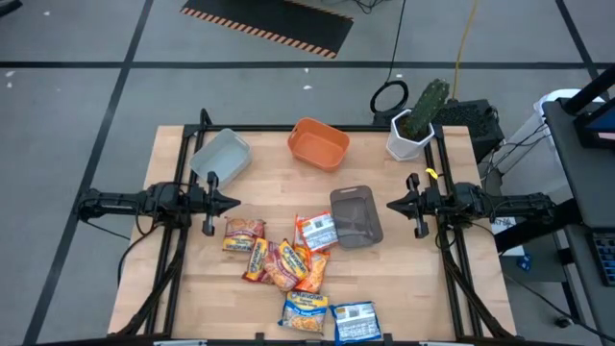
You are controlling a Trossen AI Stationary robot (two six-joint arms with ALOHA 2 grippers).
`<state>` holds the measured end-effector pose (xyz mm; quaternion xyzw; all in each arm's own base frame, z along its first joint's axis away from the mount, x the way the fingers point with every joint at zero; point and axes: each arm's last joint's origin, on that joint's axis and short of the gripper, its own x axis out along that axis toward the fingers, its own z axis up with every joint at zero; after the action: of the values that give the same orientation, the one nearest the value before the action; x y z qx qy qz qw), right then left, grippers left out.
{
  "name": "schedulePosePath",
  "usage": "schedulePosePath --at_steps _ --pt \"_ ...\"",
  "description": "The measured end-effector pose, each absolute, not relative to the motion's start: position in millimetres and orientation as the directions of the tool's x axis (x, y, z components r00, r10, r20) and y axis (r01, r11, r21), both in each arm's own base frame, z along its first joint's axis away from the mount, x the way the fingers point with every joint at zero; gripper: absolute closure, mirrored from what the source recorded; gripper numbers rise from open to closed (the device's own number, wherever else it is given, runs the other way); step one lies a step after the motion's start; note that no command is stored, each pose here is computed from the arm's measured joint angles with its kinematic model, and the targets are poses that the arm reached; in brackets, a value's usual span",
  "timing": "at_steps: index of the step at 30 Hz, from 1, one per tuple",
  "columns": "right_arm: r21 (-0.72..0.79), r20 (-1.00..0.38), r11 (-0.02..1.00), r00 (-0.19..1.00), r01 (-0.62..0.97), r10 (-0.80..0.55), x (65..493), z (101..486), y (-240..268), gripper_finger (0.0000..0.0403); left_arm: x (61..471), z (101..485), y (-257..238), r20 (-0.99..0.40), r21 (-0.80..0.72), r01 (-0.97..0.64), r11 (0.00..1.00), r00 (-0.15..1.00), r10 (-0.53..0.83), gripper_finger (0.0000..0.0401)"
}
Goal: Sort Maruchan noodles
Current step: Put the right orange noodle pack into the black bin
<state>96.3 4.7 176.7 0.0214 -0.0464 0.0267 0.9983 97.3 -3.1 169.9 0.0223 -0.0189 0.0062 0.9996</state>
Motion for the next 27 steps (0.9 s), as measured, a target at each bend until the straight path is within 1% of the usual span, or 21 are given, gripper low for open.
schedulePosePath --at_steps 4,8,11,14,17,20,24,27 --pt "0.041 0.094 0.998 0.994 -0.054 0.050 96 177 5 0.0403 97 170 -3 0.038 0.032 -0.013 0.999 0.999 0.011 0.0397" --pt "0.041 0.094 0.998 0.994 -0.054 0.050 96 177 5 0.0403 97 170 -3 0.043 -0.025 -0.010 1.000 0.999 0.011 0.0397" --pt "0.043 0.094 0.998 0.994 -0.053 0.049 96 177 5 0.0403 97 175 -3 0.086 -0.047 -0.007 0.999 0.996 0.011 0.0397" --pt "0.095 0.094 0.994 0.994 -0.058 0.049 96 177 5 0.0403 95 183 -3 0.126 -0.052 -0.004 0.999 0.992 0.010 0.0397" --pt "0.136 0.094 0.989 0.994 -0.061 0.049 96 177 5 0.0403 92 197 -3 0.151 -0.075 0.005 0.997 0.988 0.006 0.0397" --pt "0.143 0.094 0.988 0.994 -0.062 0.049 96 177 5 0.0403 88 214 -3 0.143 -0.089 0.007 0.996 0.990 0.006 0.0397" --pt "0.139 0.088 0.989 0.995 -0.053 0.041 96 176 4 0.0403 83 244 -3 0.098 -0.089 0.004 0.996 0.995 0.004 0.0397" --pt "0.141 0.061 0.990 0.998 -0.011 0.003 97 174 3 0.0403 81 270 -3 0.062 -0.087 0.002 0.996 0.998 0.003 0.0397"
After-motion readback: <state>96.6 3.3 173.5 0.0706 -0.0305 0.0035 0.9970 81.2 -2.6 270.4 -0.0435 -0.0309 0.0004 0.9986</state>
